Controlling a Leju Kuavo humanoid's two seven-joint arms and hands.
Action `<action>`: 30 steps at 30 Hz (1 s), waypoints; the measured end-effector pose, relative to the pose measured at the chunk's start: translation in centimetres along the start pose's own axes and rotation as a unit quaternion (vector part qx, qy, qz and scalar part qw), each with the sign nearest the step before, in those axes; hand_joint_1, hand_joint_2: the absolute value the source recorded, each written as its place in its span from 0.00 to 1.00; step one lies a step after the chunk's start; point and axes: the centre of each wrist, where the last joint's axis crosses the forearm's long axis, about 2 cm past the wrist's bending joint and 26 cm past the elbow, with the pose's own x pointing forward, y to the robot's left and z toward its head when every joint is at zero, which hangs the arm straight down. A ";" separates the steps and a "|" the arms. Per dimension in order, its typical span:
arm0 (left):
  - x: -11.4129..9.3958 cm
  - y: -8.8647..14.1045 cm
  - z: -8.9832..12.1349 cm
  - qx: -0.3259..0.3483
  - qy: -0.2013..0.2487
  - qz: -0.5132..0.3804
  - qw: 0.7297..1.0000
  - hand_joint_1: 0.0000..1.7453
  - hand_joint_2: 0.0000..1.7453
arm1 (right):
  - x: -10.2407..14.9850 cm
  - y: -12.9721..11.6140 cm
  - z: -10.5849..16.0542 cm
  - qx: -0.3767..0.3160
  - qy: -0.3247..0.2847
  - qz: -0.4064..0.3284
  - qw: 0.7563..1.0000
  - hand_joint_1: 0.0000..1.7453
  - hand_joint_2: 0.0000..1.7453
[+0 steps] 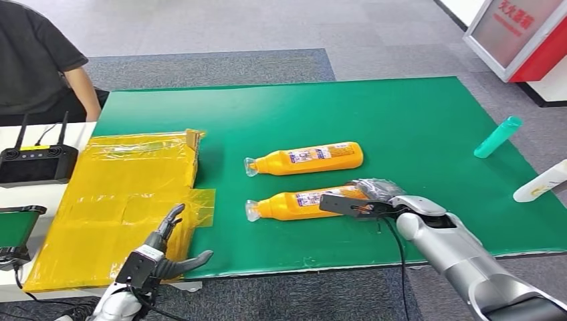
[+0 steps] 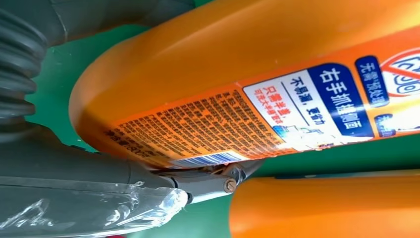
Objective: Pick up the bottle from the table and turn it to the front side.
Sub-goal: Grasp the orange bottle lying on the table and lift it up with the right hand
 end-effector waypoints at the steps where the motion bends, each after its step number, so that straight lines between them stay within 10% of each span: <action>1: 0.0 0.0 0.0 0.000 0.000 0.000 1.000 0.00 1.00 | 0.0 0.0 0.0 -0.002 0.000 0.000 1.000 1.00 1.00; 14: -0.5 -0.1 1.4 -0.002 -0.011 0.079 0.997 0.00 1.00 | 2.3 3.3 3.6 -0.114 -0.080 -0.059 0.989 1.00 1.00; 30: 0.5 -1.0 0.4 -0.081 -0.093 0.283 0.951 0.00 1.00 | 9.5 6.6 7.7 -0.218 -0.260 -0.261 0.904 1.00 1.00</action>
